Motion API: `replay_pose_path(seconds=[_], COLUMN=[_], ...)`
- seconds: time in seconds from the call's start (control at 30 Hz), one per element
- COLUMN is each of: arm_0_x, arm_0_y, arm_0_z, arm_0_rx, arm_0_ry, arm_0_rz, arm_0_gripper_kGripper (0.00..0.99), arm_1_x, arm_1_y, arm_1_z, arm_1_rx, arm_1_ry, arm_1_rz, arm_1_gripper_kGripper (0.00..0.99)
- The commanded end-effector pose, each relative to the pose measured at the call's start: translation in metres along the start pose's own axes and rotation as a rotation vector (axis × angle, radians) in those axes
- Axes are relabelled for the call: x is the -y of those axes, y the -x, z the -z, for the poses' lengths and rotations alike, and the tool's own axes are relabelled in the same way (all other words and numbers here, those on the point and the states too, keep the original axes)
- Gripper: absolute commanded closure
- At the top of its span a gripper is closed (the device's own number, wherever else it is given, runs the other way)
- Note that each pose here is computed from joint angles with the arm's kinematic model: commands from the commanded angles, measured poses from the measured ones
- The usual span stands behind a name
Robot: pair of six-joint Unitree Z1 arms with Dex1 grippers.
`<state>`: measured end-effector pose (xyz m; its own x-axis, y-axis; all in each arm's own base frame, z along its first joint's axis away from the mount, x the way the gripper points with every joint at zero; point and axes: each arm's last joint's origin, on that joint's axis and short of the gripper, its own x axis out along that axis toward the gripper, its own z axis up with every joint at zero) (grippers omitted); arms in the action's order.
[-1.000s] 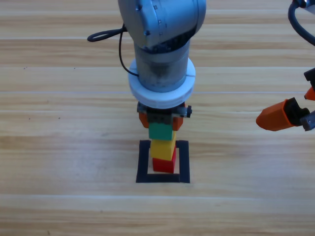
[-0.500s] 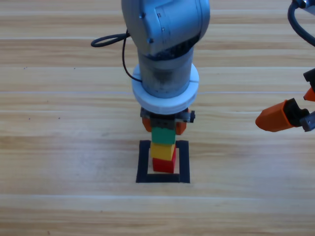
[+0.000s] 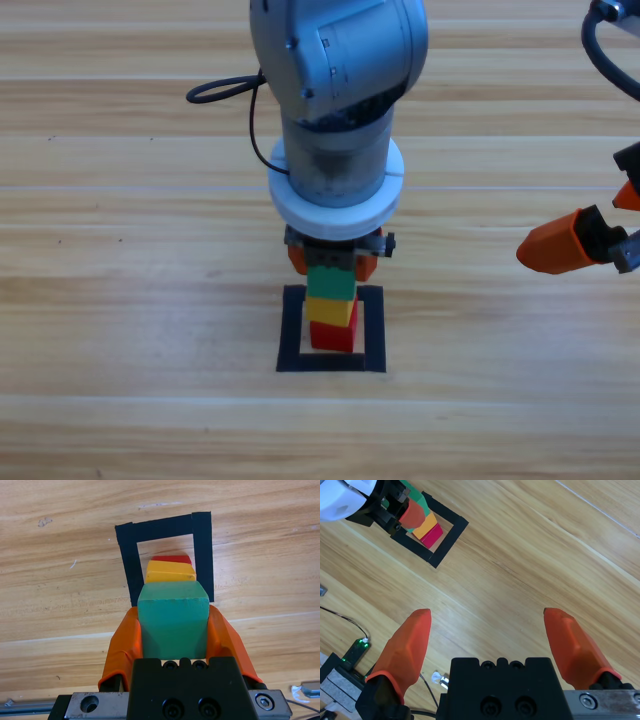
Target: Stack the blocks in the rectangular block: red at the bottom, yellow in the middle, green on top
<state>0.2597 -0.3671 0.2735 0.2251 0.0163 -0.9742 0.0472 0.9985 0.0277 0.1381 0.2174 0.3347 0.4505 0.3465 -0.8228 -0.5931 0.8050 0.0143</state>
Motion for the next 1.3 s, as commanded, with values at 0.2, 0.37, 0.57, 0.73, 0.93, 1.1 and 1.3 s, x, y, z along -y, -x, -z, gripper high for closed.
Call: replay_pose_path(seconds=[0.2, 0.37, 0.57, 0.73, 0.93, 1.1, 1.3], arm_0_x=[0.010, 0.007, 0.006, 0.005, 0.000, -0.002, -0.009], arm_0_y=[-0.031, -0.033, -0.028, -0.023, -0.016, -0.013, 0.042], arm_0_z=[0.009, 0.010, 0.010, 0.010, 0.012, 0.013, 0.022], arm_0_rx=[-0.027, -0.028, -0.018, -0.009, -0.005, -0.003, 0.134], arm_0_ry=[-0.019, -0.018, -0.014, -0.008, -0.001, 0.007, 0.032], arm_0_rz=[-0.049, -0.051, -0.043, -0.034, -0.031, -0.029, 0.035], arm_0_gripper_kGripper=[0.930, 0.893, 0.809, 0.369, 0.174, 0.174, 0.159], arm_1_x=[-0.007, -0.008, -0.008, -0.008, -0.007, -0.006, -0.008], arm_1_y=[-0.026, -0.027, -0.027, -0.027, -0.025, -0.019, -0.012], arm_1_z=[0.004, 0.004, 0.004, 0.004, 0.005, 0.004, 0.005], arm_1_rx=[-0.067, -0.069, -0.069, -0.069, -0.066, -0.047, -0.050], arm_1_ry=[0.027, 0.027, 0.028, 0.029, 0.029, 0.024, 0.026], arm_1_rz=[0.014, 0.015, 0.013, 0.010, 0.014, 0.000, -0.069], arm_1_gripper_kGripper=[0.001, 0.001, 0.001, 0.001, 0.001, 0.001, 0.001])
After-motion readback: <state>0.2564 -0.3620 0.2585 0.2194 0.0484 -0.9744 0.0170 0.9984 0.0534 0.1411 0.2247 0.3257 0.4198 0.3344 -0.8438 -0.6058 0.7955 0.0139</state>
